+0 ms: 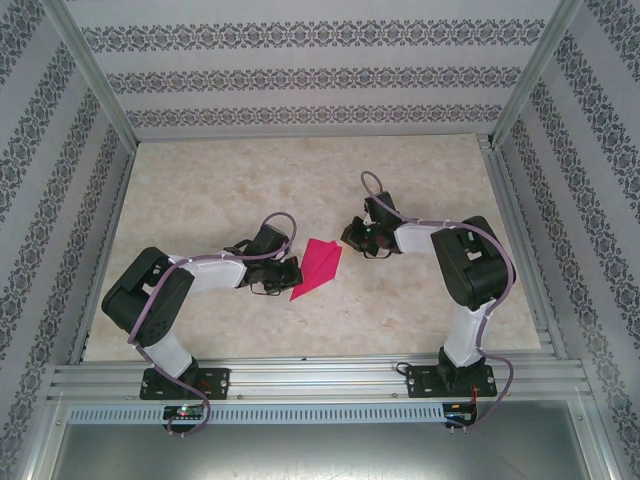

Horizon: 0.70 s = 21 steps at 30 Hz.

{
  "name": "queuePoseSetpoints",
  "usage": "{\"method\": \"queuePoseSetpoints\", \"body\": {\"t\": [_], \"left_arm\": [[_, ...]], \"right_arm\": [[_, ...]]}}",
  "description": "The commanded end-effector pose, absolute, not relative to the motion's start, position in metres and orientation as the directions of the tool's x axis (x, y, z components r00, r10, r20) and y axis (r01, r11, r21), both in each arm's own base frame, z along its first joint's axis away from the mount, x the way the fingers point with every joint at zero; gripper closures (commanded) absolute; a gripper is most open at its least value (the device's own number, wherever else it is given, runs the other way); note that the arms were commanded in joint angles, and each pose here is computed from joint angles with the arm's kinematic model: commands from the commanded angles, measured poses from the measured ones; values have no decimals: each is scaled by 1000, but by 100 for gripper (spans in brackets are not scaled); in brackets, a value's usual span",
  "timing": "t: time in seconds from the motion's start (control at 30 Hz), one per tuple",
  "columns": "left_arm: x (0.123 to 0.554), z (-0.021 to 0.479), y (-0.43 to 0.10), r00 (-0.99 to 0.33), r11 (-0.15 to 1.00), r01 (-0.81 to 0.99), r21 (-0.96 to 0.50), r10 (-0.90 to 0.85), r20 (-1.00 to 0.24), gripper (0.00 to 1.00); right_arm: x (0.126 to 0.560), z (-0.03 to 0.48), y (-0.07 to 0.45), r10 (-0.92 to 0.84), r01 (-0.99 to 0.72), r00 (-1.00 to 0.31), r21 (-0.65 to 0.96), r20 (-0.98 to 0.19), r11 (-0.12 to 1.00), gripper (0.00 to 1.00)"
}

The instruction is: Fold a paper plane with a square sheet of paper (pick it up from the middle)

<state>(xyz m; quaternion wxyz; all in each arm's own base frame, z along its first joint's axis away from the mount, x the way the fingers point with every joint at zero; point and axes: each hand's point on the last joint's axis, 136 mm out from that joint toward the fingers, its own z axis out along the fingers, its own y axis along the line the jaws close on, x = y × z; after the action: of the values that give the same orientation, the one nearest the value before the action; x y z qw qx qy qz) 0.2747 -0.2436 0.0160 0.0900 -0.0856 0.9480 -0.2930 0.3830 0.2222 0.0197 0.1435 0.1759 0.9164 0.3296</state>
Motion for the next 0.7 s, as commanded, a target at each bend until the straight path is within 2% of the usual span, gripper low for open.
{"method": "queuePoseSetpoints", "body": {"t": [0.0, 0.13, 0.23, 0.47, 0.67], "left_arm": [[231, -33, -194, -975, 917, -210, -340, -220, 8, 100], [232, -32, -195, -976, 914, -209, -347, -219, 9, 100], [232, -32, -196, -976, 913, -208, -352, -219, 8, 100], [234, -31, -198, -975, 910, -210, -359, -222, 7, 100], [234, -30, -198, -975, 911, -208, -357, -221, 6, 100]], "right_arm": [[387, 49, 225, 385, 168, -903, 664, -193, 728, 90], [375, 82, 245, 339, 88, -914, 707, -223, 702, 90], [355, 84, 272, 283, 53, -937, 719, -204, 693, 93], [320, 54, 317, 232, 51, -961, 726, -151, 686, 96], [305, 7, 308, 248, 114, -964, 682, -101, 723, 96]]}}
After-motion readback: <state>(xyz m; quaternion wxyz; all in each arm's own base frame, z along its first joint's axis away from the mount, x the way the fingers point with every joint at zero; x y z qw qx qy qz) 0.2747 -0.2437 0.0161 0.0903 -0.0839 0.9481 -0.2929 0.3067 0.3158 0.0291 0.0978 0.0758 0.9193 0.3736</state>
